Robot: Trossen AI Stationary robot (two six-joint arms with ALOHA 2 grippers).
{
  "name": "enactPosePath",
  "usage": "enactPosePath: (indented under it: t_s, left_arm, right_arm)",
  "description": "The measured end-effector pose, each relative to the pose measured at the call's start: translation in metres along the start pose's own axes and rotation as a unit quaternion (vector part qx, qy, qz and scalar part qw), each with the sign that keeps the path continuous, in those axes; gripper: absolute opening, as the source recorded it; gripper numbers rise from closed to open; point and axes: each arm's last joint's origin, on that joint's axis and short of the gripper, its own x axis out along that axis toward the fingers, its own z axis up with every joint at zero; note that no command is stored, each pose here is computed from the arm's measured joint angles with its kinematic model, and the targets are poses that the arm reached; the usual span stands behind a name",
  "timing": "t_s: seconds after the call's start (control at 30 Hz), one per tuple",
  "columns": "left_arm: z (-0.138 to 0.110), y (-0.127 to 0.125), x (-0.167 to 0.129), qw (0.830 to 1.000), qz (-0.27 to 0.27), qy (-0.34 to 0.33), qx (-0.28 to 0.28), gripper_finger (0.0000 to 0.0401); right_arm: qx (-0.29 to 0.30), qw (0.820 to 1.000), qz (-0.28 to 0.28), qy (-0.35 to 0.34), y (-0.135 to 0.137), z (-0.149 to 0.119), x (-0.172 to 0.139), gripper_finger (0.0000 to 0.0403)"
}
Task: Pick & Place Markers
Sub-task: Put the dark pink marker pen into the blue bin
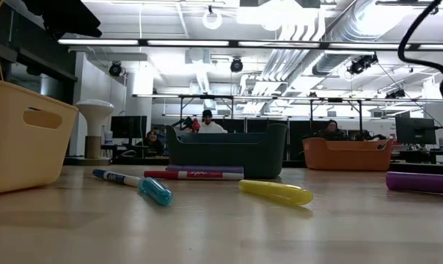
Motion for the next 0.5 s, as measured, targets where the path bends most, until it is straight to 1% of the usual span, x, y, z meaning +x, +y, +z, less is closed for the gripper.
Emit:
enactPosePath:
  t_s: [0.23, 0.5]
  left_arm:
    - [0.0, 0.0, 0.0, 1.0, 0.0, 0.0, 0.0, 0.0137]
    - [0.0, 0.0, 0.0, 1.0, 0.0, 0.001, 0.001, 0.0137]
  right_arm:
    - [-0.002, 0.999, -0.037, -0.012, 0.001, -0.006, 0.014, 0.0114]
    - [0.002, 0.998, -0.057, -0.027, -0.006, -0.009, 0.016, 0.0114]
